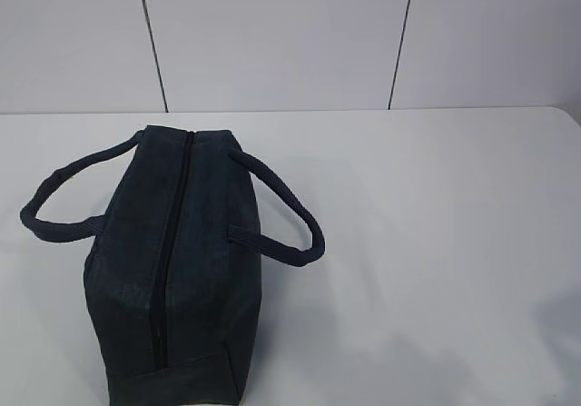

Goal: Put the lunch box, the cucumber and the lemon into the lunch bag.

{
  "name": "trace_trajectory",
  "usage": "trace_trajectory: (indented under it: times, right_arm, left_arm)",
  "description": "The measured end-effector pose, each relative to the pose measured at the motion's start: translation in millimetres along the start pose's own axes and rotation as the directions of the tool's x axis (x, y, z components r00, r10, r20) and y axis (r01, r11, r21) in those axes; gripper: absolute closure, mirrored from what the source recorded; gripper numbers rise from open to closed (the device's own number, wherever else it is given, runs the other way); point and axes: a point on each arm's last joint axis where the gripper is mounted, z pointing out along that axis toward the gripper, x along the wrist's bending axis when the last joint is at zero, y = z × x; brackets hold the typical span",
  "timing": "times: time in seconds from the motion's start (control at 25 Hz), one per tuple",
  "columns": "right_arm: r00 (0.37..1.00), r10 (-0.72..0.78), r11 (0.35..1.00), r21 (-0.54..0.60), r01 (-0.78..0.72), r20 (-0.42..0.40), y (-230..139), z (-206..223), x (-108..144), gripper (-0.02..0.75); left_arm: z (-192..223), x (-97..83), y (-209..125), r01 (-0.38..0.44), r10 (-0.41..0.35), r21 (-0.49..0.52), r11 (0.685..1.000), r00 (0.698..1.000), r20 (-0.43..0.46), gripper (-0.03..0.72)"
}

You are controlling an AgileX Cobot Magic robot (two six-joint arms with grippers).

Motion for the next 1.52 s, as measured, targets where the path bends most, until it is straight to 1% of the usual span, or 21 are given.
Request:
trace_trajectory:
  times: [1.52]
  right_arm:
    - [1.0,0.001,1.0,-0.002,-0.001,0.002,0.2,0.0,0.0,0.404]
  left_arm:
    - [-0.1,0.1,0.0,-0.004,0.004,0.0,1.0,1.0,0.007,0.424]
